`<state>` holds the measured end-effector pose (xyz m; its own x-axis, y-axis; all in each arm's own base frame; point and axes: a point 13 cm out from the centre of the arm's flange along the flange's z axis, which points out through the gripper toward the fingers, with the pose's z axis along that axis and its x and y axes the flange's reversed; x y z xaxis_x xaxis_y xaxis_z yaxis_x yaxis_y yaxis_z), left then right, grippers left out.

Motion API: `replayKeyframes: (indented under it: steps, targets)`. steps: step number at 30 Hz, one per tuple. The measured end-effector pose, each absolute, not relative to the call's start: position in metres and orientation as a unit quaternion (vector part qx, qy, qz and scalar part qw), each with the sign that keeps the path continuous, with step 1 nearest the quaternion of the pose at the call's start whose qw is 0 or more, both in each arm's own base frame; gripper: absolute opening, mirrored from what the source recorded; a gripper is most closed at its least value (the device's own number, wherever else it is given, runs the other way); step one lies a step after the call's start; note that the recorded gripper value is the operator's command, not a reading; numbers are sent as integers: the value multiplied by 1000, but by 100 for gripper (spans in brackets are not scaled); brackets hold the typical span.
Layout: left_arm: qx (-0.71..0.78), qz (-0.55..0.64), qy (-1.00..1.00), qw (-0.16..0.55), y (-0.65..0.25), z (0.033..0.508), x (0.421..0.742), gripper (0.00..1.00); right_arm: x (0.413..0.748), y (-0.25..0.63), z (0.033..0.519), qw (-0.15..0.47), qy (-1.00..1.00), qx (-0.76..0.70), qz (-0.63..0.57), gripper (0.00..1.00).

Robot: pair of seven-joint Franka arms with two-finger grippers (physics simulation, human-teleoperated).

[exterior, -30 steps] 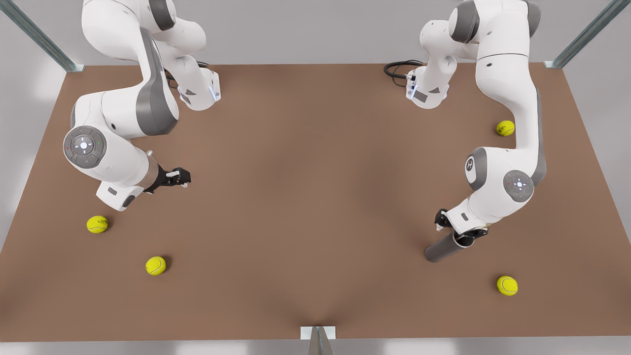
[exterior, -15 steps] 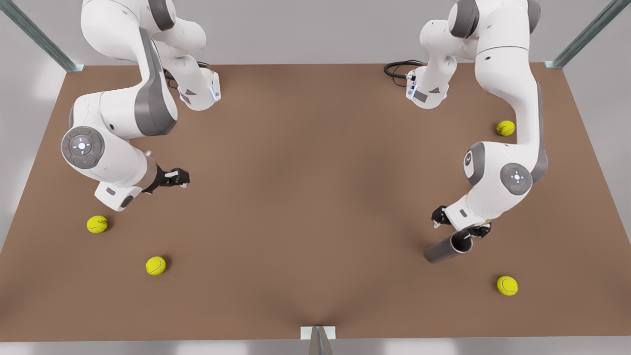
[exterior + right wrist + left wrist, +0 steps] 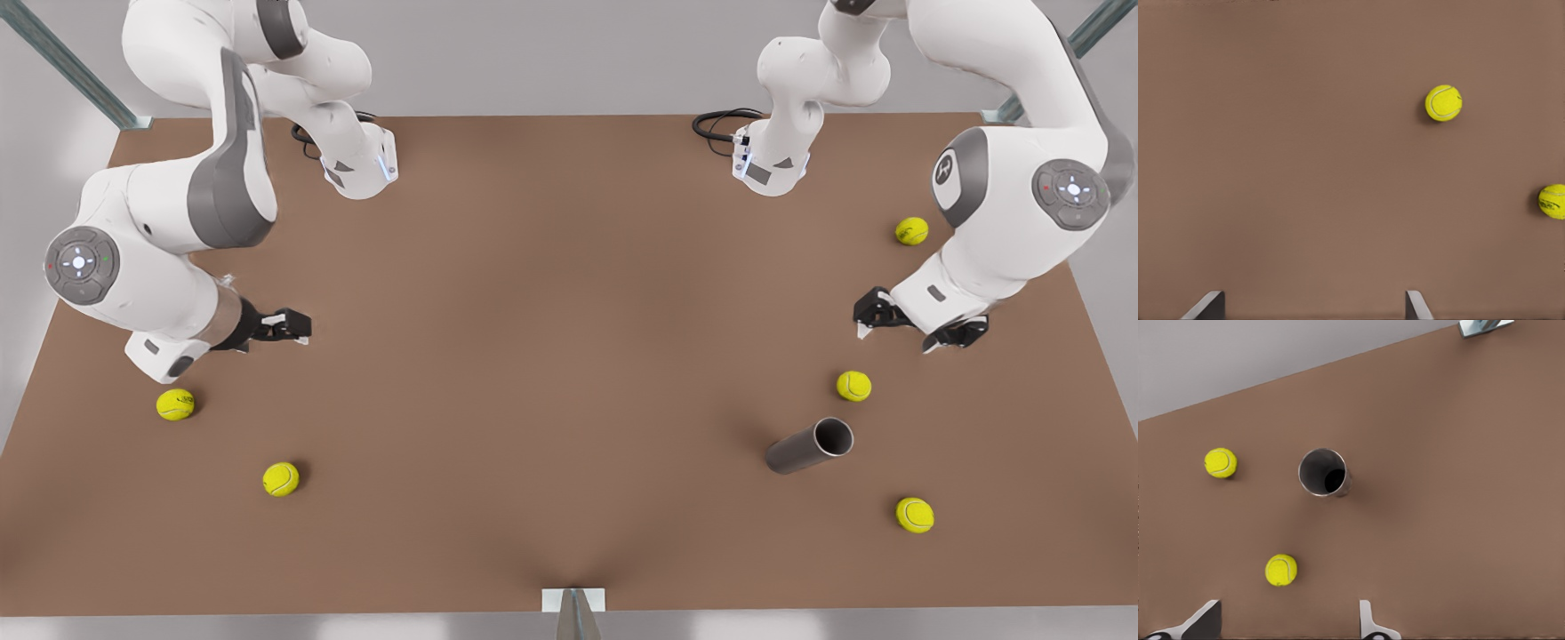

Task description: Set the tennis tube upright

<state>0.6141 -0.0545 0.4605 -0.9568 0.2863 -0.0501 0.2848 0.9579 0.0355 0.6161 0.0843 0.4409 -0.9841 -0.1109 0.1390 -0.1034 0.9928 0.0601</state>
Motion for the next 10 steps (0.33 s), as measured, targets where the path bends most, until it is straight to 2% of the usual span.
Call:
replayKeyframes:
  steps: [3,10]
  targets:
    - [136,22,991,1,-48,458,600,100,622,50,435,76,-996,26,-27,100]
    - [118,28,992,-29,-42,453,586,100,624,47,441,69,-997,29,-11,100]
